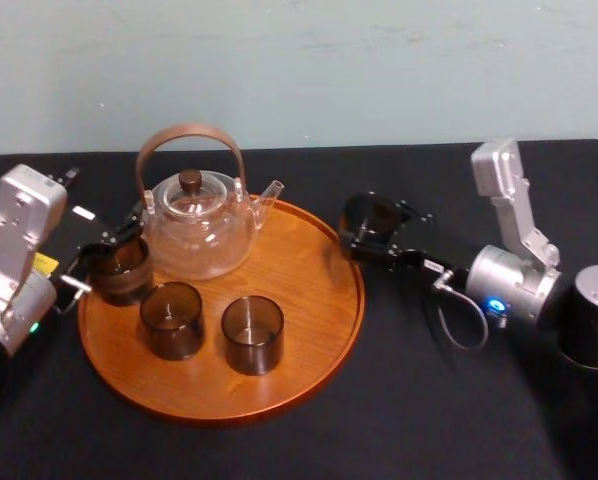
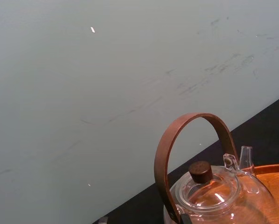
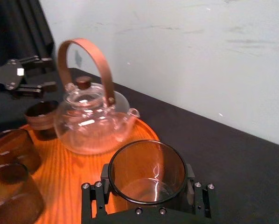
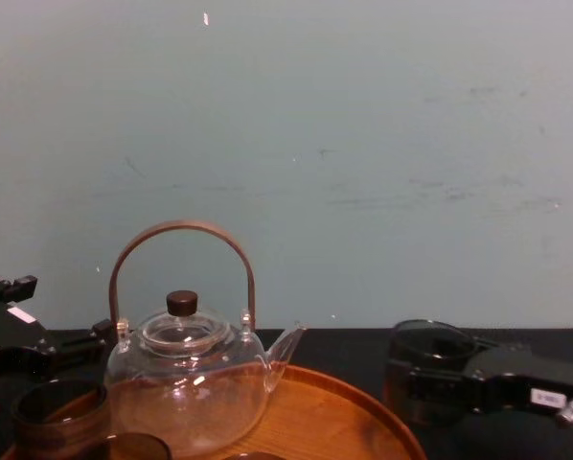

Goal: Pick up the glass from the table and place it on the tray.

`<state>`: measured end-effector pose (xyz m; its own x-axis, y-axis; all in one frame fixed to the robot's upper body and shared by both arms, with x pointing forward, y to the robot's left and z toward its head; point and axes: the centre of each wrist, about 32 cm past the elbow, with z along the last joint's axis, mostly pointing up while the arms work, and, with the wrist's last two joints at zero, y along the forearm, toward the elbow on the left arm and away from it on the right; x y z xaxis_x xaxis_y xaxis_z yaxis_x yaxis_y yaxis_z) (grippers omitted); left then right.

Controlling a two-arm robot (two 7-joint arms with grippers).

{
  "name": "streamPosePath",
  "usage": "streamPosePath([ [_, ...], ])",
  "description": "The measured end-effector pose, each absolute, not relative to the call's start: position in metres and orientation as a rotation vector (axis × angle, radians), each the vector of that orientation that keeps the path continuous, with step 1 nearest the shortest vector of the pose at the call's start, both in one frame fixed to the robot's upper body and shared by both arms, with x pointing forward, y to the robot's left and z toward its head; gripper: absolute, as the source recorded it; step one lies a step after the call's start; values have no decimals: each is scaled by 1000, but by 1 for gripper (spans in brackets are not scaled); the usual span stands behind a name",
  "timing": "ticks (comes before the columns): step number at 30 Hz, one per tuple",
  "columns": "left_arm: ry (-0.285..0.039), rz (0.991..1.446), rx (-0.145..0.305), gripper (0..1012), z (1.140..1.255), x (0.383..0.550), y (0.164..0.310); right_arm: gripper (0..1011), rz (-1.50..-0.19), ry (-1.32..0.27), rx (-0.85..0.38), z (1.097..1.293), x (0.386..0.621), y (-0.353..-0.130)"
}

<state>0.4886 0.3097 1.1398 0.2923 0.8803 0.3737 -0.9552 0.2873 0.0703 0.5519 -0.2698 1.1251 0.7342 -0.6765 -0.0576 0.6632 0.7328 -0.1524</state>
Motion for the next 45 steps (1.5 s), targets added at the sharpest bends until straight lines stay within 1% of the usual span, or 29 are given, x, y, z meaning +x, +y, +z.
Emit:
streamPosePath([
  [8,-285,1248,304,1001,1140,489,310,915,-685,111,-133,1126,564,-251],
  [13,-285,1248,305,1001,1140,489,310,915,-664,116,-142,1122,574,-240],
  [21,-285,1248,304,1001,1140,489,310,915,-647,131,-158,1114,583,-229],
  [30,-285,1248,305,1001,1140,489,310,915,-640,150,-182,1103,585,-225],
  [45,-285,1248,304,1001,1140,489,310,924,-633,146,-200,1102,584,-223],
])
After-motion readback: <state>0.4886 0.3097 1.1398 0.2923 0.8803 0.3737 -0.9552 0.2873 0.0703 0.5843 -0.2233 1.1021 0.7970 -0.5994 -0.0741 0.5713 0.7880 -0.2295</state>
